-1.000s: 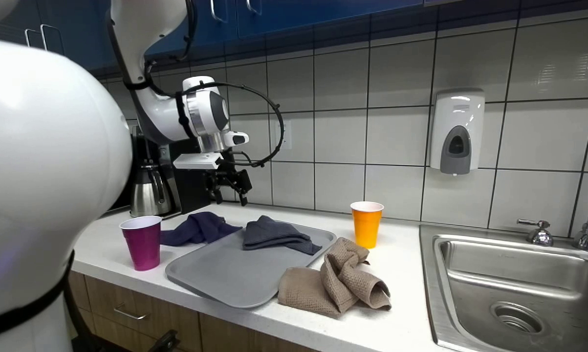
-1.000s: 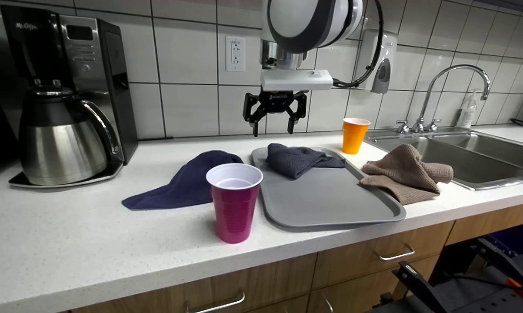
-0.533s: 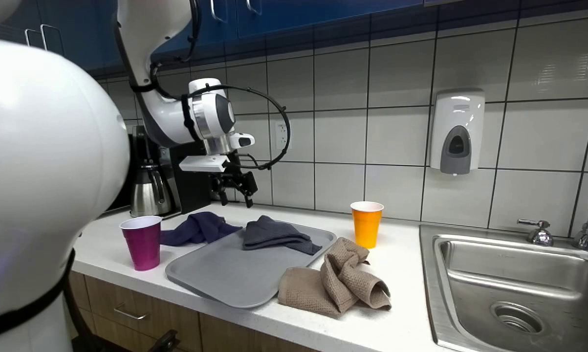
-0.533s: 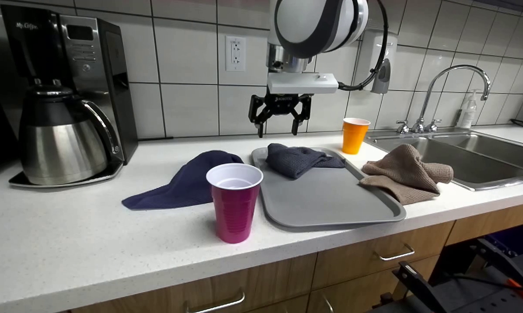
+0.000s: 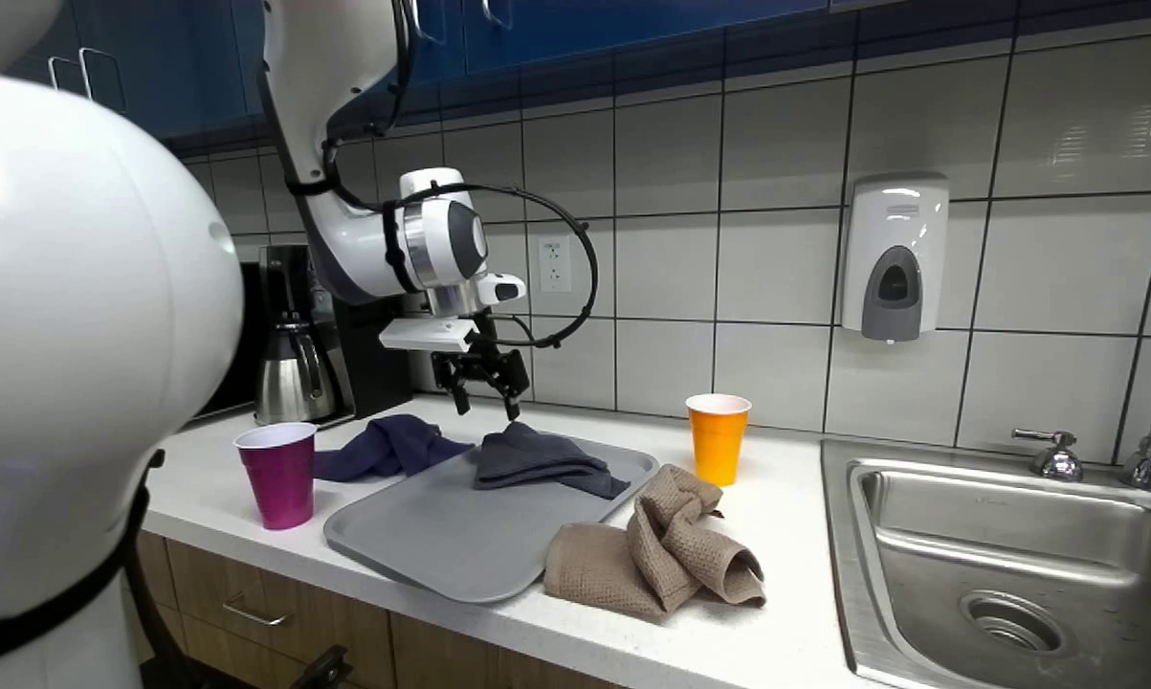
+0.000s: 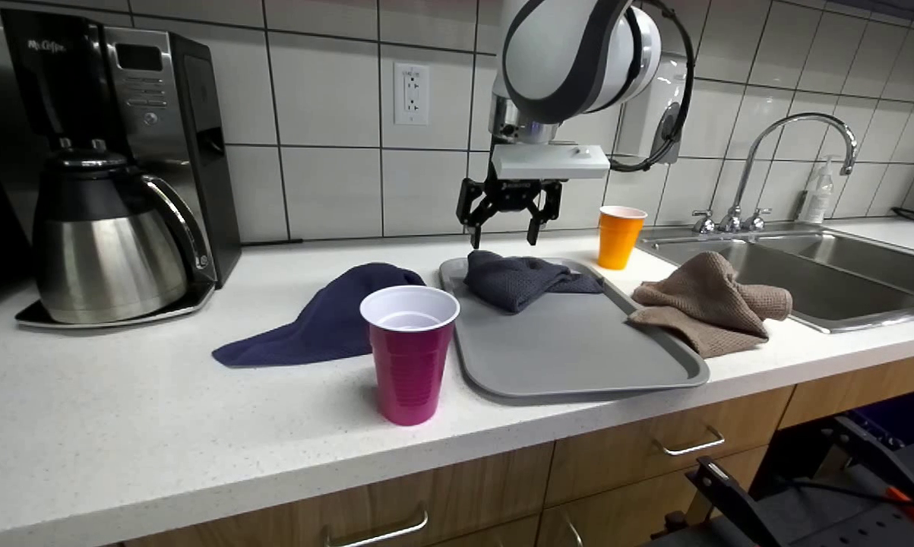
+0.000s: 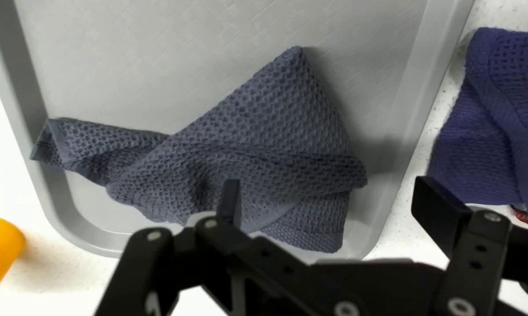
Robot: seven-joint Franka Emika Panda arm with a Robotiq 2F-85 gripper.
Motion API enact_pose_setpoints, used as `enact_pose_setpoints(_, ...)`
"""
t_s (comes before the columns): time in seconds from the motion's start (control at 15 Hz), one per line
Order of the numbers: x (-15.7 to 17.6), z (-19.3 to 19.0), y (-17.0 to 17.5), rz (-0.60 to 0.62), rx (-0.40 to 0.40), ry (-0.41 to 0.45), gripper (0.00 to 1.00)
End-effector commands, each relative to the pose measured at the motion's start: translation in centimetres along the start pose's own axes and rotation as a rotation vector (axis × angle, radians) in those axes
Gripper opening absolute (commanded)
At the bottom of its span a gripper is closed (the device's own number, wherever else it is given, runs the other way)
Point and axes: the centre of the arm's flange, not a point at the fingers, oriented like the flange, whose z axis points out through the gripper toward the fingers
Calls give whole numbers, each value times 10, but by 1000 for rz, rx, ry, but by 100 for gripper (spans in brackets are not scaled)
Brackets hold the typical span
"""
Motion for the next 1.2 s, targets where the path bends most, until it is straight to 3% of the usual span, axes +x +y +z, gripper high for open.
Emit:
enact_pose_setpoints(0.0, 6, 16, 3, -16, 7, -12, 100)
enact_pose_setpoints(1.13, 39, 80, 3, 22, -25, -64, 100)
